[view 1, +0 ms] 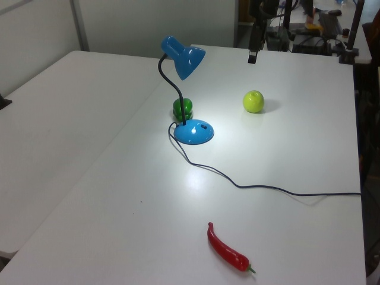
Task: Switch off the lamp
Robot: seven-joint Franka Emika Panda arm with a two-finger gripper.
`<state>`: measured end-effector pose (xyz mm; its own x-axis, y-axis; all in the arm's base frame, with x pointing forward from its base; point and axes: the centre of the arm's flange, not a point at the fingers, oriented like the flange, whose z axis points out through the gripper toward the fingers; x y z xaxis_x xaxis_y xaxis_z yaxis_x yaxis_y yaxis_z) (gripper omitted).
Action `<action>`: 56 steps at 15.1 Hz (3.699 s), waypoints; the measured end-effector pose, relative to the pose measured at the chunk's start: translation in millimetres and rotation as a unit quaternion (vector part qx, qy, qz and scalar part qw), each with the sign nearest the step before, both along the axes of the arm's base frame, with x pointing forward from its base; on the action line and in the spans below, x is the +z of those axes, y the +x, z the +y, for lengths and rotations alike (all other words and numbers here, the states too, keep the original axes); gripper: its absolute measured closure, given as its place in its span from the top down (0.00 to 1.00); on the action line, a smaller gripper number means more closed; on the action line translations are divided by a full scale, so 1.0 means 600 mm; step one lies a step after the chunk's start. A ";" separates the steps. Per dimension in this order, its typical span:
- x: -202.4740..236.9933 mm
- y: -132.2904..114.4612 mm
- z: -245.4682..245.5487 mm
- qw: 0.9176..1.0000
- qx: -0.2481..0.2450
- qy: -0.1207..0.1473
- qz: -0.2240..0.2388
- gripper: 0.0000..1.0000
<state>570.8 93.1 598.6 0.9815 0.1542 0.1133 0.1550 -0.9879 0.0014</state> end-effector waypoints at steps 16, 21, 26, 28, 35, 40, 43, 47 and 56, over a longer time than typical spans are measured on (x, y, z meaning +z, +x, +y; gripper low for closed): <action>-0.004 -0.001 0.002 1.000 0.002 0.000 0.002 1.00; -0.005 -0.001 0.002 1.000 0.003 -0.001 0.003 1.00; -0.007 -0.001 0.003 1.000 0.004 -0.001 0.004 0.97; -0.007 -0.001 0.003 1.000 0.005 -0.001 0.004 0.90; -0.007 -0.001 0.003 1.000 0.010 -0.002 0.004 0.56; -0.009 -0.001 0.003 1.000 0.010 -0.002 0.005 0.31; -0.009 -0.001 0.003 1.000 0.011 -0.002 0.005 0.23; -0.012 0.000 0.005 1.000 0.012 -0.001 0.007 0.01; -0.030 0.002 0.026 1.000 0.019 0.010 0.019 0.01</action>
